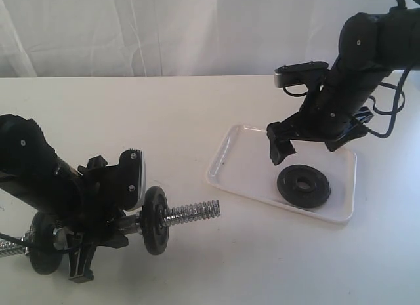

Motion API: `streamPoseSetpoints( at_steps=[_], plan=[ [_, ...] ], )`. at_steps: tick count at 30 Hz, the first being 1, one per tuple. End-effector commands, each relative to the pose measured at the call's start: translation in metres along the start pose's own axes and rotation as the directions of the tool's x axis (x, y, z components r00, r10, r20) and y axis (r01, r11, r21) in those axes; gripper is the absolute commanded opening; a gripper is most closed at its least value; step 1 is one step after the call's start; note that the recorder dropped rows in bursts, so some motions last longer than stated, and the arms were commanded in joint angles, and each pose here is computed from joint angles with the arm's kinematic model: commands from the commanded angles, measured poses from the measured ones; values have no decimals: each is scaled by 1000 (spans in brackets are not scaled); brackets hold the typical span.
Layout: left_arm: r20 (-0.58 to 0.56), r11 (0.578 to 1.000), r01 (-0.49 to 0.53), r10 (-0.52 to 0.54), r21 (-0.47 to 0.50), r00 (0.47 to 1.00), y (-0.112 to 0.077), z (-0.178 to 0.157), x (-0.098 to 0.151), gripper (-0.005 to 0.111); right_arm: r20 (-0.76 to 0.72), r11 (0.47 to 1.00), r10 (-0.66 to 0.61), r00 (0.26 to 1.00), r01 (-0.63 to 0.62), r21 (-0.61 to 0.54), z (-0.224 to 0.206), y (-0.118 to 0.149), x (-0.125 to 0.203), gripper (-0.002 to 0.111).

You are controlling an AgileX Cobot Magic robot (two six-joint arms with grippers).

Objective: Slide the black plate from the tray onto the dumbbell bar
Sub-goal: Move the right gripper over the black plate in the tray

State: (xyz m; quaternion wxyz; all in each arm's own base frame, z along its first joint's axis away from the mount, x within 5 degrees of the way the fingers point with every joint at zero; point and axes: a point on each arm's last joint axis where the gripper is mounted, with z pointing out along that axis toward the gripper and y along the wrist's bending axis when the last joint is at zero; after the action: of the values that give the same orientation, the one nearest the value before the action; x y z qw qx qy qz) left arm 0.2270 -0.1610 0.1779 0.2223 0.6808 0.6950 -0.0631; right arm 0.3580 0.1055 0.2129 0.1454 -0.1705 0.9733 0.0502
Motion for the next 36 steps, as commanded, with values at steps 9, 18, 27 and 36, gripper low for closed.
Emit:
streamPoseSetpoints(
  at_steps=[9, 18, 27, 36],
  plan=[
    [72, 997, 42, -37, -68, 997, 6, -15, -11, 0, -90, 1000, -7, 996, 9, 16, 42, -5, 2, 105],
    [72, 997, 42, -37, -68, 997, 6, -15, -11, 0, -148, 998, -29, 989, 37, 51, 73, -11, 7, 105],
    [72, 997, 42, -37, -68, 997, 6, -15, -11, 0, -217, 999, -5, 976, 16, 48, 93, -12, 14, 105],
    [72, 997, 40, -35, -68, 997, 6, -15, -11, 0, -308, 998, 38, 951, -21, 57, 97, -12, 23, 93]
  ],
)
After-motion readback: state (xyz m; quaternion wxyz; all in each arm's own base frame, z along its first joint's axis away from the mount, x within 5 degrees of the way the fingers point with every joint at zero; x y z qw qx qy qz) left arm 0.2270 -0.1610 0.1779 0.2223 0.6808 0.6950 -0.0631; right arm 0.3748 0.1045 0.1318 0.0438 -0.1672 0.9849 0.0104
